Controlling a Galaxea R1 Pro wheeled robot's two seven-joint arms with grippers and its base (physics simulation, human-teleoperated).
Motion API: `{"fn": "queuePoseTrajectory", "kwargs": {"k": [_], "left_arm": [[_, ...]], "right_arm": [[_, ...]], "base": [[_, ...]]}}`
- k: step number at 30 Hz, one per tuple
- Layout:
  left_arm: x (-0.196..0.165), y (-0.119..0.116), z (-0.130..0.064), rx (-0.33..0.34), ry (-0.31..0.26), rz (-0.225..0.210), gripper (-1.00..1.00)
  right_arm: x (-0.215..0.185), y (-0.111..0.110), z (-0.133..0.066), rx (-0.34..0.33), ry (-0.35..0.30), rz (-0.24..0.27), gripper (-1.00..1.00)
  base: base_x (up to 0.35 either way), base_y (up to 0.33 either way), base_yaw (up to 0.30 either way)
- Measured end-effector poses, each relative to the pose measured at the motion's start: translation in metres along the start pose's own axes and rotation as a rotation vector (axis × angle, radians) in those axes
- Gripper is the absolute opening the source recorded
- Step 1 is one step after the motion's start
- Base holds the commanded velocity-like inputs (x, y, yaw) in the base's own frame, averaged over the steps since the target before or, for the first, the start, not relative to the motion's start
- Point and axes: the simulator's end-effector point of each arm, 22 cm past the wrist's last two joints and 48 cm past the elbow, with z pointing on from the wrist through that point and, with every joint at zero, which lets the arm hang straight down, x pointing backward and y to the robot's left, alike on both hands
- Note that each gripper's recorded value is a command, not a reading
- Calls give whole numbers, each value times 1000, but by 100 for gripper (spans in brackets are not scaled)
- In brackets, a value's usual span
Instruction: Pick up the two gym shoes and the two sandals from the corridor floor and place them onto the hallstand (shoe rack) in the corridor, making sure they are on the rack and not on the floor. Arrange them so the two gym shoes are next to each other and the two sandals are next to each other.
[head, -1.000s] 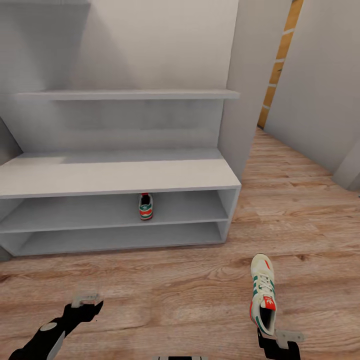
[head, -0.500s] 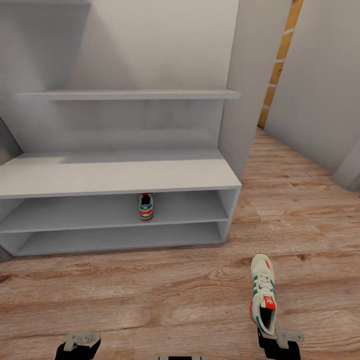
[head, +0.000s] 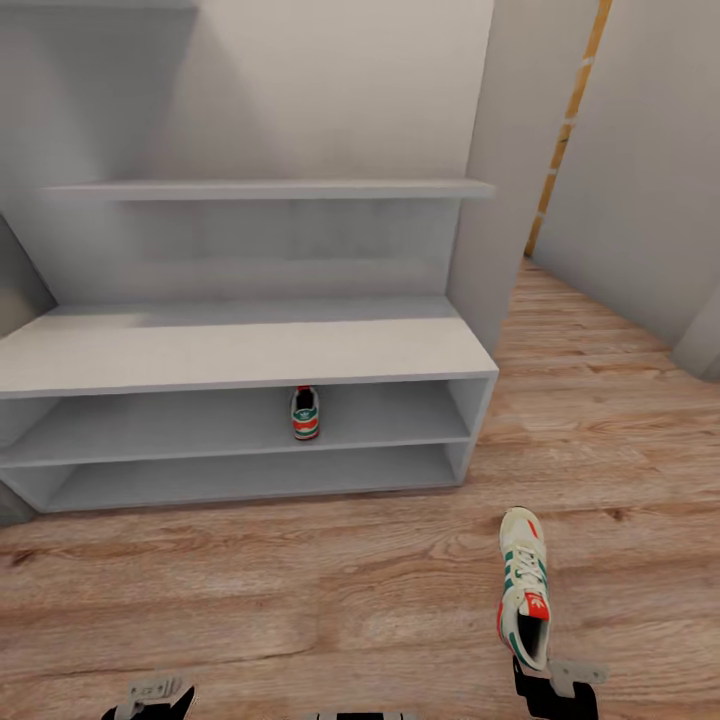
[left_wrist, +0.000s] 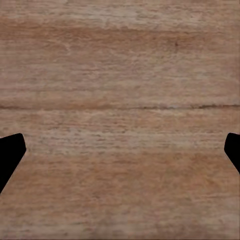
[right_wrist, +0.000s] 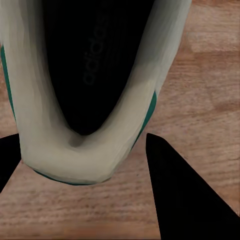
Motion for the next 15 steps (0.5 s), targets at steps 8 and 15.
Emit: {"fn": "queuePoseTrajectory", "kwargs": {"k": [8, 15], "left_arm": [[0, 0, 0, 0, -1, 1, 100], [0, -1, 0, 2, -2, 3, 100]], "right_arm": [[0, 0, 0, -1, 0, -1, -100], [0, 0, 0, -1, 0, -1, -100]], "base": [[-100, 300, 142], [-136, 262, 205]]}}
